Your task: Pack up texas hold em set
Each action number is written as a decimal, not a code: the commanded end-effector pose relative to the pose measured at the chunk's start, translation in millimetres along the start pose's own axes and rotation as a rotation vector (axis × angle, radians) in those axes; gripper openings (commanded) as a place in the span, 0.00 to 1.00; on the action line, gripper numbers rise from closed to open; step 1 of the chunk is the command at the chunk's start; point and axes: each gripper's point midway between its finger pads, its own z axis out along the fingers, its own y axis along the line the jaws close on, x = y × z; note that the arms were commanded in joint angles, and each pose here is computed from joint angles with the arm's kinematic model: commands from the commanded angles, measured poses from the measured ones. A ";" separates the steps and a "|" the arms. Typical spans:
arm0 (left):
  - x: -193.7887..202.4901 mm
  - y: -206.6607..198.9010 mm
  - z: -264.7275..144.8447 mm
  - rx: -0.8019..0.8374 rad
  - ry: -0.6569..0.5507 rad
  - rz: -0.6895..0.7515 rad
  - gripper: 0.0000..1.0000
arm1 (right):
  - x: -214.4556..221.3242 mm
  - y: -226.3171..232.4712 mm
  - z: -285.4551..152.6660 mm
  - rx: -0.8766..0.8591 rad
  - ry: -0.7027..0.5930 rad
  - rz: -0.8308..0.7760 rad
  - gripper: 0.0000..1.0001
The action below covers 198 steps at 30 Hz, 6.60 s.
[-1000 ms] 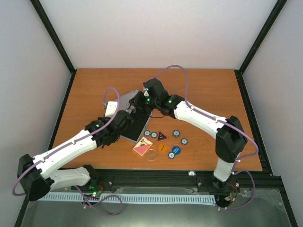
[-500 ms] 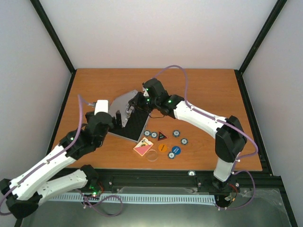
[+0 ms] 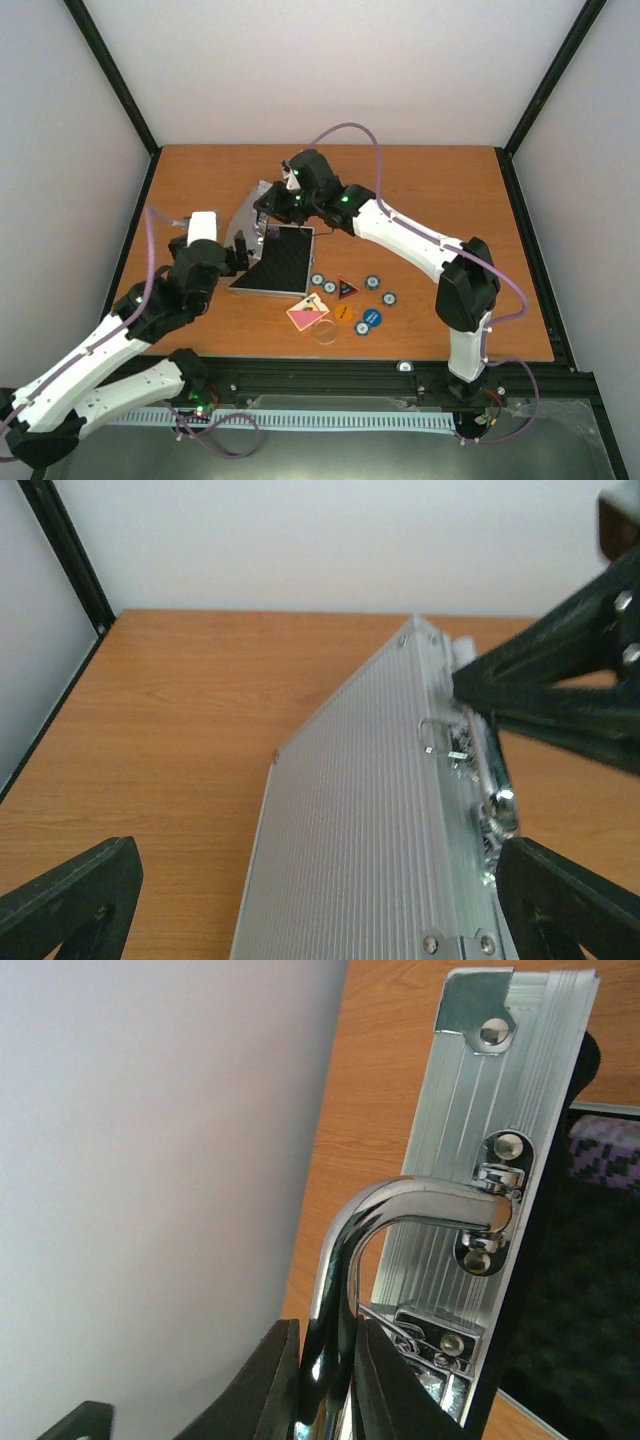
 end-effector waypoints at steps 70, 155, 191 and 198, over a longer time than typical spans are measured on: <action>-68.3 89.7 -86.8 -0.074 -0.268 -0.252 1.00 | 156.2 118.2 66.0 -0.181 0.350 -0.357 0.14; -60.7 110.8 -96.9 -0.126 -0.250 -0.313 1.00 | 132.3 98.5 45.0 0.065 0.155 -0.549 0.59; -61.5 112.4 -99.8 -0.117 -0.255 -0.305 1.00 | 43.2 -73.4 91.1 0.324 0.107 -0.342 0.05; -63.3 105.9 -95.5 -0.116 -0.242 -0.281 1.00 | 44.1 -121.1 103.4 0.379 0.138 -0.286 0.05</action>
